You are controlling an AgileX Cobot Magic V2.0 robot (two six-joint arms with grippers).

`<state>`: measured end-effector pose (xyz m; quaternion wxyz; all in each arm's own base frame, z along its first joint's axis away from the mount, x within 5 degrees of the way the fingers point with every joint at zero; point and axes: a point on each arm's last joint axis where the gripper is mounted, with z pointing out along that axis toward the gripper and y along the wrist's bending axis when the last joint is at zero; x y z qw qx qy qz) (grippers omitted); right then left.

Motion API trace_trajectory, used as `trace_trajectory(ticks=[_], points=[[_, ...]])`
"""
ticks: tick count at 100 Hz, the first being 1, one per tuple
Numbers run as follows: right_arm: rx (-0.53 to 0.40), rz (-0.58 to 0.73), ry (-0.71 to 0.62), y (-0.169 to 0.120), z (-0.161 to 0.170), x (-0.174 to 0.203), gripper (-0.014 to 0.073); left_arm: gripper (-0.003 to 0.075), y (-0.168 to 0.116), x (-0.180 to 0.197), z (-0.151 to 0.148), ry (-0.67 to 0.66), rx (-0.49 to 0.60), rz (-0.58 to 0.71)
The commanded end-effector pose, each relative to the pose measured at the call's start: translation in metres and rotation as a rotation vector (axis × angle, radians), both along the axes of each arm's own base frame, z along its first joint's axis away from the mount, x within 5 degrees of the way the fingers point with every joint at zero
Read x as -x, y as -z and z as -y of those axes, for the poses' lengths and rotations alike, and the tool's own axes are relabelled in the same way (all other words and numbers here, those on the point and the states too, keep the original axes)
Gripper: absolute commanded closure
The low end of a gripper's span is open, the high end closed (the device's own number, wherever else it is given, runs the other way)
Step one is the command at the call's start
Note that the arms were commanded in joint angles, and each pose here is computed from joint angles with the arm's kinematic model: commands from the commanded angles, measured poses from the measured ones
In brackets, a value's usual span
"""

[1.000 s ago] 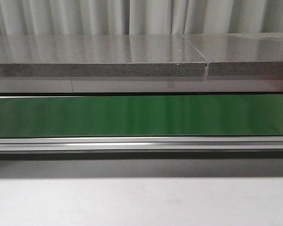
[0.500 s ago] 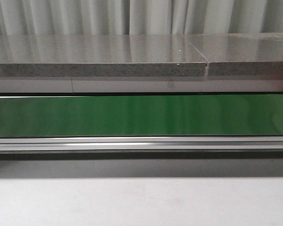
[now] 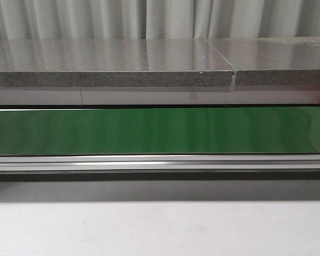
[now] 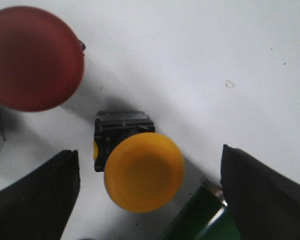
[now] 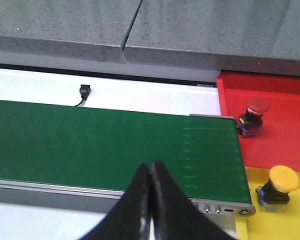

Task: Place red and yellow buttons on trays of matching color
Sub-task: 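Carry the red button onto the green belt and open the left gripper, then grasp a yellow button from the cluster with the left gripper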

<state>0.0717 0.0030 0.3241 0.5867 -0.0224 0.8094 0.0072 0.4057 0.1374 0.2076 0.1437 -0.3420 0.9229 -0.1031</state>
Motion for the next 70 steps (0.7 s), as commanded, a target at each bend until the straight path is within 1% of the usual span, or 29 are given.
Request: trace_trajectory(ticks=[1, 6, 13, 32, 46, 58, 70], points=[[0.002, 0.09, -0.002, -0.0139, 0.0, -0.0011, 0.0661, 0.0157, -0.0305, -0.0012, 0.0001, -0.021, -0.019, 0.094], [0.002, 0.09, -0.002, -0.0139, 0.0, -0.0011, 0.0661, 0.016, -0.0285, -0.0011, 0.0003, -0.02, -0.014, 0.084], [0.002, 0.09, -0.002, -0.0139, 0.0, -0.0011, 0.0661, 0.0195, -0.0282, -0.001, 0.0004, -0.019, -0.013, 0.081], [0.002, 0.09, -0.002, -0.0139, 0.0, -0.0011, 0.0661, 0.0353, -0.0285, -0.0015, 0.0, -0.021, -0.016, 0.087], [0.002, 0.09, -0.002, -0.0139, 0.0, -0.0011, 0.0661, 0.044, -0.0285, -0.0015, 0.0, -0.021, -0.016, 0.087], [0.002, 0.09, -0.002, -0.0139, 0.0, -0.0011, 0.0661, 0.0478, -0.0293, -0.0012, 0.0002, -0.019, -0.017, 0.088], [0.002, 0.09, -0.002, -0.0139, 0.0, -0.0011, 0.0661, 0.0482, -0.0342, 0.0018, 0.0017, 0.007, -0.021, 0.084]])
